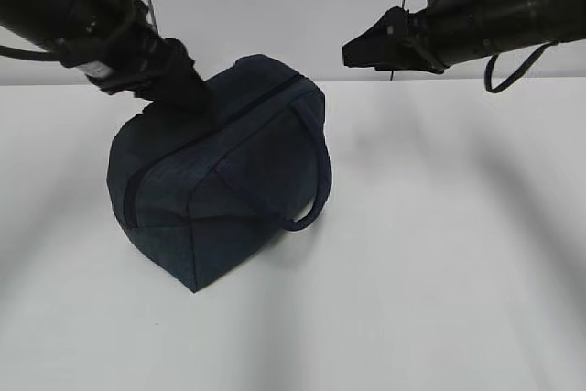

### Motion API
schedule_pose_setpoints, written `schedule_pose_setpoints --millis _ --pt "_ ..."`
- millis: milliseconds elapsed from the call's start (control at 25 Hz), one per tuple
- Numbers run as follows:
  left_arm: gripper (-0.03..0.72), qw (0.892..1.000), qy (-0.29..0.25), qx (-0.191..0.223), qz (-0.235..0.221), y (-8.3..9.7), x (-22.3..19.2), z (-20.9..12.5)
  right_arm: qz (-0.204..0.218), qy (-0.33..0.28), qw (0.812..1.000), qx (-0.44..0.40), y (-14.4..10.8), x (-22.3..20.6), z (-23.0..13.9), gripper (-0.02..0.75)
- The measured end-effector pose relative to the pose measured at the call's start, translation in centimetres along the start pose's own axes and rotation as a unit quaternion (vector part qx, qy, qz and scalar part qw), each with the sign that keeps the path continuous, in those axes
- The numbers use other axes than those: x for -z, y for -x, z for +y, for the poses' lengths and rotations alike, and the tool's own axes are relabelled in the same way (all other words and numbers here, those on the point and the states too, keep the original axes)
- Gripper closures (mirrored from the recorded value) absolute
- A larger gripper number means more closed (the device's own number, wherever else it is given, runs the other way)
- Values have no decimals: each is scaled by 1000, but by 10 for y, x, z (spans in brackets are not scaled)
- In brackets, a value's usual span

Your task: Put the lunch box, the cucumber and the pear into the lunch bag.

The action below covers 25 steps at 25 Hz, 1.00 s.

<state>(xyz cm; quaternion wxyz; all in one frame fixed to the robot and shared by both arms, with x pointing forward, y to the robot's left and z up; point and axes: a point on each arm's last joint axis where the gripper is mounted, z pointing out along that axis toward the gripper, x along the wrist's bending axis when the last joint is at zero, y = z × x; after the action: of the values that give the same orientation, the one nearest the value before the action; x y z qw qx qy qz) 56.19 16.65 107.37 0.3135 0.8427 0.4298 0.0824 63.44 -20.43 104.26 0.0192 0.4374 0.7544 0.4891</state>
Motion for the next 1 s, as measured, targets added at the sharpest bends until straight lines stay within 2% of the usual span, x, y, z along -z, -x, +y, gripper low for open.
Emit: schedule_pose_setpoints --millis 120,200,320,520,720,840,1000 --pt "359 998 -8 8 54 1 31 -4 -42 -72 996 -27 -14 25 -3 270" --pt "359 997 -1 14 82 3 52 -5 -79 -124 988 -52 -23 41 -7 281" --pt "361 993 18 21 114 8 81 -10 -137 -167 971 -99 -34 64 -16 286" --pt "362 989 41 24 142 21 117 -36 -227 -187 948 -123 -56 108 -47 304" --pt "368 986 50 68 146 36 138 -80 -310 -189 927 -97 -83 155 -87 352" --pt "374 983 65 89 146 46 149 -109 -345 -178 918 -86 -100 180 -110 360" --pt "384 980 77 108 149 60 160 -156 -359 -155 916 -89 -121 201 -144 362"
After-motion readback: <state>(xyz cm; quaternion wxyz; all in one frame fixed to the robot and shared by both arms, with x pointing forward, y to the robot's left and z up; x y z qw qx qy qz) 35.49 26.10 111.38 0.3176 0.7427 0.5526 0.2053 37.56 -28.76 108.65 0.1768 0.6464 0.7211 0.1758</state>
